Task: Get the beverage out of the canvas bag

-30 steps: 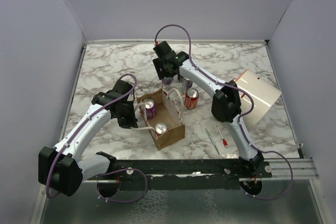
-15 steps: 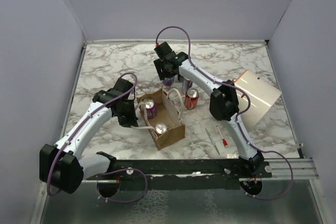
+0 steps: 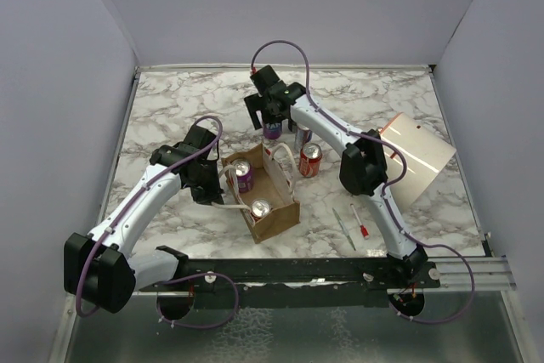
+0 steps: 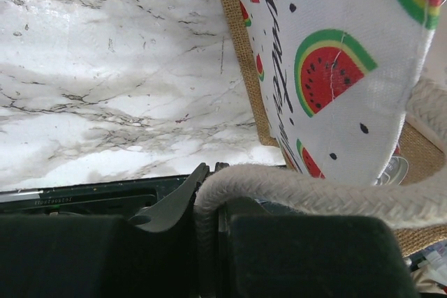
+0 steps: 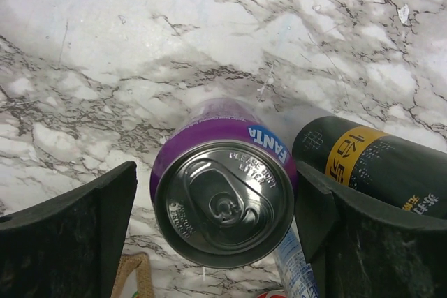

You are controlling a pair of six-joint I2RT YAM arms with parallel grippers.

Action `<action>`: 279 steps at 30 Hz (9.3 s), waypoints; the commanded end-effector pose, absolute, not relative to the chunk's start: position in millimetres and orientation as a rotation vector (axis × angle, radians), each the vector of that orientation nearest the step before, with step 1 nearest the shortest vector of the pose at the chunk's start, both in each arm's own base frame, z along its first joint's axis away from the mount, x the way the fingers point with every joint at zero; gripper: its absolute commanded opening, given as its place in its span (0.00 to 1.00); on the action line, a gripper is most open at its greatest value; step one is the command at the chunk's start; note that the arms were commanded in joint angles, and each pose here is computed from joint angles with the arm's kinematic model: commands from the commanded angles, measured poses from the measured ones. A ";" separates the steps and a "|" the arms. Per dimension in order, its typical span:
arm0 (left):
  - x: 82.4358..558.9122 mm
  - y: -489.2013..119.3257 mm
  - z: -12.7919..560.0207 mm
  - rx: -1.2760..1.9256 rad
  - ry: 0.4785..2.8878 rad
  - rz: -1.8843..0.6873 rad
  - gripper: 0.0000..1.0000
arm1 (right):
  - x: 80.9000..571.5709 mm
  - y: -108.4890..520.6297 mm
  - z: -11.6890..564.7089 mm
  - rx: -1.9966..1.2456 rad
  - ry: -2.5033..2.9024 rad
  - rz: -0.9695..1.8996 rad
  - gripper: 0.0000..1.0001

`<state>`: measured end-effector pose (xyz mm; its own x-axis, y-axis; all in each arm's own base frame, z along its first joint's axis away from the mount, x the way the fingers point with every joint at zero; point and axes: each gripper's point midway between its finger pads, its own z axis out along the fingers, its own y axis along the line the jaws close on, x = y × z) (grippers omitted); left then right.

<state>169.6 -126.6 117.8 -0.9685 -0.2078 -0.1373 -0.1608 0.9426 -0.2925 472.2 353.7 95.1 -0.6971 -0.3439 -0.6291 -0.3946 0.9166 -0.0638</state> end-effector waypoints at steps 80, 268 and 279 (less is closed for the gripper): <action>146.7 -127.9 131.4 -0.270 2.749 -0.606 0.00 | 165.7 374.1 79.6 -1.017 2.670 0.254 0.85; 161.7 -133.5 114.0 -0.312 2.752 -0.599 0.00 | 288.7 248.0 271.4 -0.598 2.235 0.769 0.70; 153.5 -134.8 113.3 -0.370 2.730 -0.648 0.00 | 215.0 363.8 343.9 -0.916 1.953 0.995 0.69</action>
